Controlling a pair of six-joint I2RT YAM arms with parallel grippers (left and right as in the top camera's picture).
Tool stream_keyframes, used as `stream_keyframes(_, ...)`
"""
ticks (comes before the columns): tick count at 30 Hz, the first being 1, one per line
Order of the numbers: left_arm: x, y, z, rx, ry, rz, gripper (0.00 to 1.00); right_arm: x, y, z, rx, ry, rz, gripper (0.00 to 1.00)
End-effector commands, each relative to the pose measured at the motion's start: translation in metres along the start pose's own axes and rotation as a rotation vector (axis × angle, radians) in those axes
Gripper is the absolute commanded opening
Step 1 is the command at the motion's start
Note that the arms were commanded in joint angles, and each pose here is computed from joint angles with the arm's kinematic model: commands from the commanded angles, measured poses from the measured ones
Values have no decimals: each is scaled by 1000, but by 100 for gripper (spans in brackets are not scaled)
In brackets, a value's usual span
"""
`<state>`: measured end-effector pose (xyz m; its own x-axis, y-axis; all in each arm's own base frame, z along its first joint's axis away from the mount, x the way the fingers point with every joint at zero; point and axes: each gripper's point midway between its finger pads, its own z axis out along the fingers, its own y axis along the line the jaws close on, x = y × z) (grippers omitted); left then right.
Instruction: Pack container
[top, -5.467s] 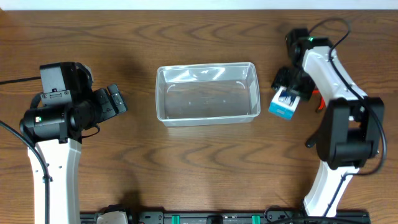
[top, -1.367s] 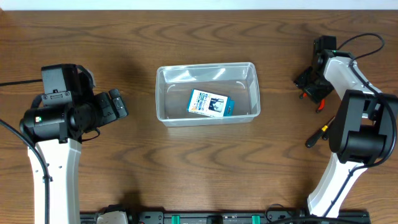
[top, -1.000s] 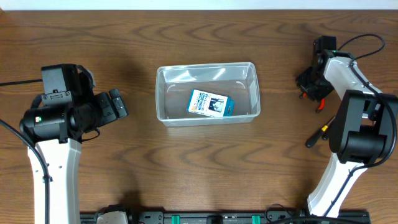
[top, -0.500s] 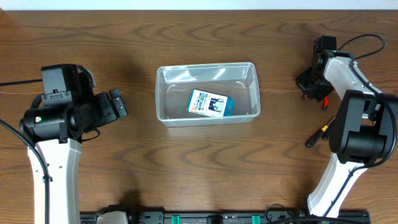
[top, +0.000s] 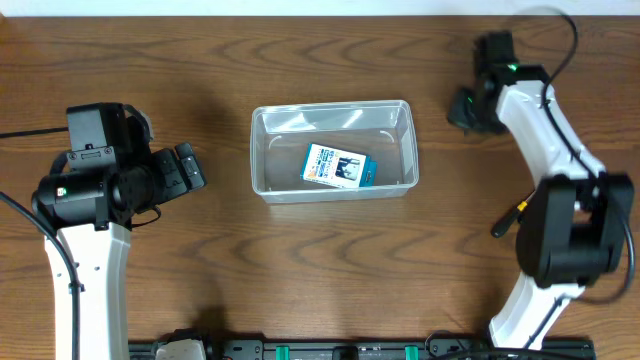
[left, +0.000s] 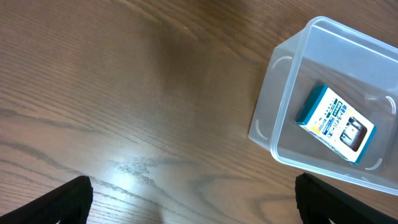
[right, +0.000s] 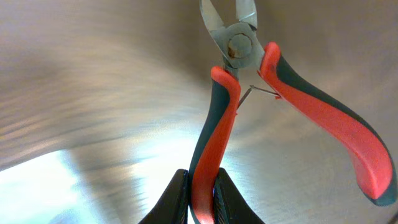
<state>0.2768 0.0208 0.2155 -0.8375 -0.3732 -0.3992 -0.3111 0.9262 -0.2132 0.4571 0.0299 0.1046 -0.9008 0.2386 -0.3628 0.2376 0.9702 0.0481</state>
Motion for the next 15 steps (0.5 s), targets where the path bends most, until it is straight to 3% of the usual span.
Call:
stream_keyframes(1, -5, 1, -3, -10, -14, 28, 96, -21, 69, -81, -121, -206, -461, 1)
stream_keyframes(7, -5, 1, -3, -10, -14, 31, 97, 37, 167, -116, -263, -270, -1037, 1)
stream_keyframes(15, -5, 1, -3, -10, -14, 31, 96, 110, 230, -88, -452, -148, -1261, 1)
